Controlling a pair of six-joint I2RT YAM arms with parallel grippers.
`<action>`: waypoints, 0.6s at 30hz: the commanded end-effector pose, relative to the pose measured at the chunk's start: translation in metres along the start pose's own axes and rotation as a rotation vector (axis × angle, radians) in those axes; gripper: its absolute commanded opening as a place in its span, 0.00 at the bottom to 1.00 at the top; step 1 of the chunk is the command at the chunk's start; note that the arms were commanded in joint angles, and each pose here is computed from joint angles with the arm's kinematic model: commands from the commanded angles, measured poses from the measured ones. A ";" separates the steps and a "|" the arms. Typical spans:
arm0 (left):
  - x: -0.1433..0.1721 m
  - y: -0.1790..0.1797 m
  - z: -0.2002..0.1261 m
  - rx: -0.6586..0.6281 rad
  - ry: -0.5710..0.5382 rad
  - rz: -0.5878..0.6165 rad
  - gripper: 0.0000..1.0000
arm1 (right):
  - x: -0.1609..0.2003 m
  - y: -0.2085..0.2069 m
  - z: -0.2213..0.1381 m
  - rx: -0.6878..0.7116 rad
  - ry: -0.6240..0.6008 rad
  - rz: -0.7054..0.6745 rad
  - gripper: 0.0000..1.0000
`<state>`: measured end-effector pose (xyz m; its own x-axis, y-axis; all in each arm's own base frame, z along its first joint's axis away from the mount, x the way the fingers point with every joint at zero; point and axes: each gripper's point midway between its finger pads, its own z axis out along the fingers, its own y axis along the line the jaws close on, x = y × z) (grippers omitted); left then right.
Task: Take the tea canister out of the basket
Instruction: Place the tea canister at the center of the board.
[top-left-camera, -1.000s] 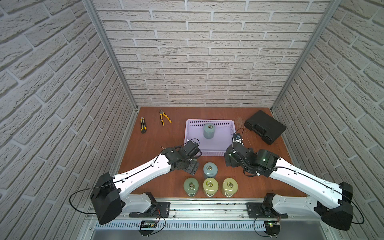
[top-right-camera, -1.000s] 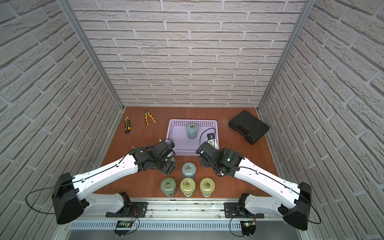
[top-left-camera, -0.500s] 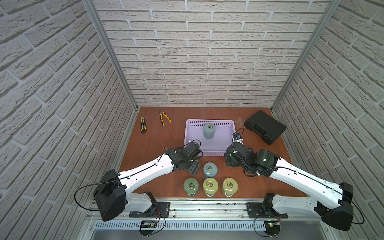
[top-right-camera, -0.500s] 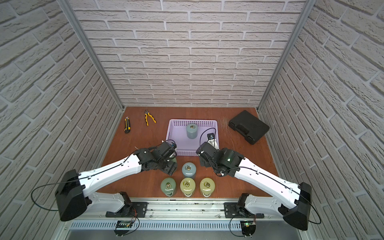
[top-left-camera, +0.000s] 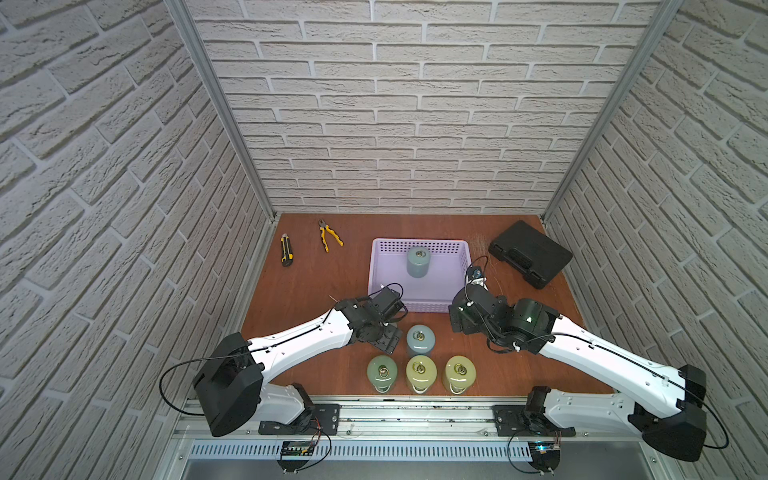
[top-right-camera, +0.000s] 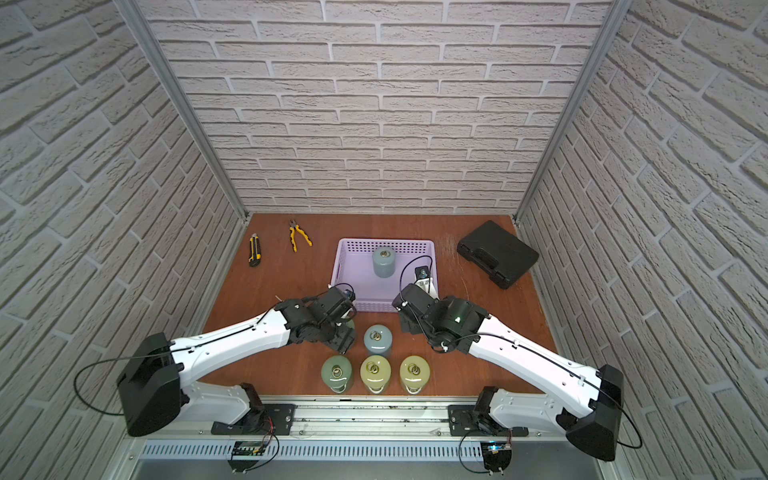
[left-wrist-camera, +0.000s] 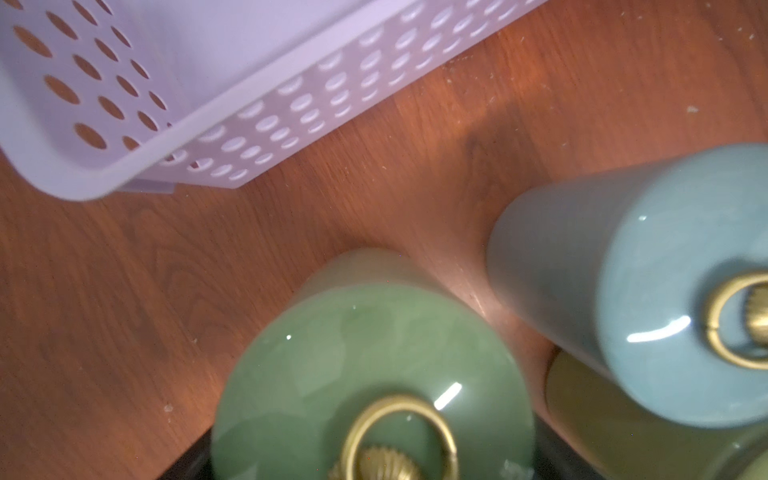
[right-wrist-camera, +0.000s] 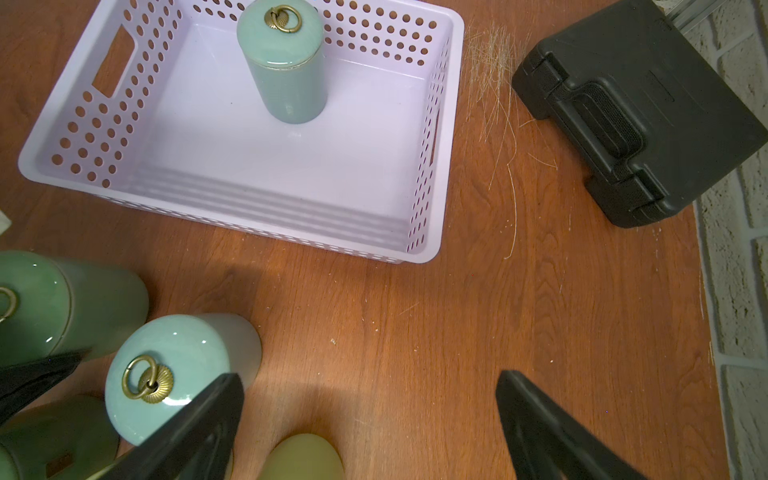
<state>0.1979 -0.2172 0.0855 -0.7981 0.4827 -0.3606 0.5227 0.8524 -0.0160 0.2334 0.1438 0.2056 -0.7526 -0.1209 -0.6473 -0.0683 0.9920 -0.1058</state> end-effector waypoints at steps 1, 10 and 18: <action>-0.013 -0.008 0.001 0.027 -0.059 -0.008 0.46 | -0.011 -0.005 -0.007 0.005 -0.034 0.034 1.00; -0.008 -0.011 0.009 0.035 -0.040 -0.006 0.46 | -0.012 -0.006 -0.008 0.007 -0.036 0.038 1.00; -0.002 -0.011 0.012 0.030 -0.021 -0.009 0.62 | -0.015 0.000 -0.008 -0.027 -0.035 0.033 1.00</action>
<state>0.1935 -0.2221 0.0722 -0.8017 0.4897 -0.3427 0.5308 0.8469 -0.0314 0.2338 0.1423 0.2060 -0.7557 -0.1195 -0.6440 -0.0662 0.9921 -0.1064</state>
